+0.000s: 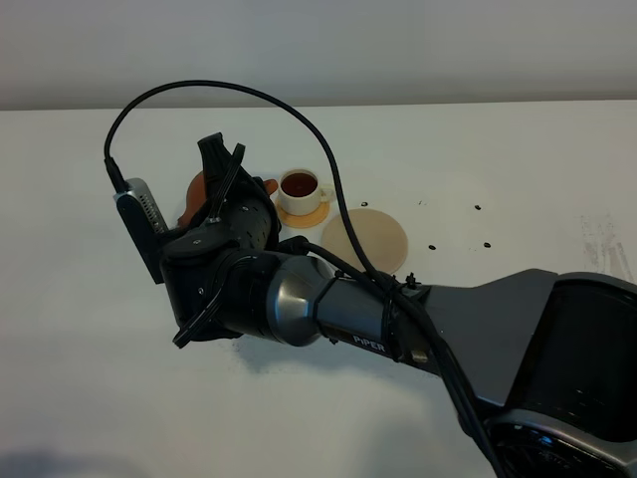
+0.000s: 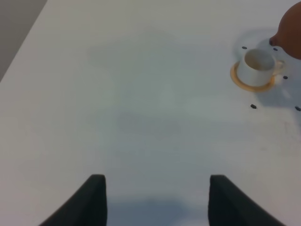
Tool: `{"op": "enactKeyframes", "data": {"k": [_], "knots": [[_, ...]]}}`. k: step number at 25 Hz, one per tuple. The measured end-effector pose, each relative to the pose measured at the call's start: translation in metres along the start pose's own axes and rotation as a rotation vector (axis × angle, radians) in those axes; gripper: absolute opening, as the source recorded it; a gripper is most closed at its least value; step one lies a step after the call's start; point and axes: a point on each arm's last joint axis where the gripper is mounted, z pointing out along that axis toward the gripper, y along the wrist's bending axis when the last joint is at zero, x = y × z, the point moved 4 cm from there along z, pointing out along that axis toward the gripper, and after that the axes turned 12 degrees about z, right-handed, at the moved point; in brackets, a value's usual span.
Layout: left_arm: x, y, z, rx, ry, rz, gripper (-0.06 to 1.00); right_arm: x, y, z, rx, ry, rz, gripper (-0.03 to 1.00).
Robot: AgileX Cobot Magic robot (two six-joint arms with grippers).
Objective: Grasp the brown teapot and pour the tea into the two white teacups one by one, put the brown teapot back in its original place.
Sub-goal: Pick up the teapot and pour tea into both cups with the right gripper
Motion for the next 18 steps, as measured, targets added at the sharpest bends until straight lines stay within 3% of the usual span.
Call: {"op": "enactKeyframes", "data": {"k": [18], "knots": [[0.0000,0.0000,0.0000,0.000,0.000,0.000,0.50,-0.0051,-0.0019,-0.0026,0.025,-0.026,-0.046,0.09]]}}
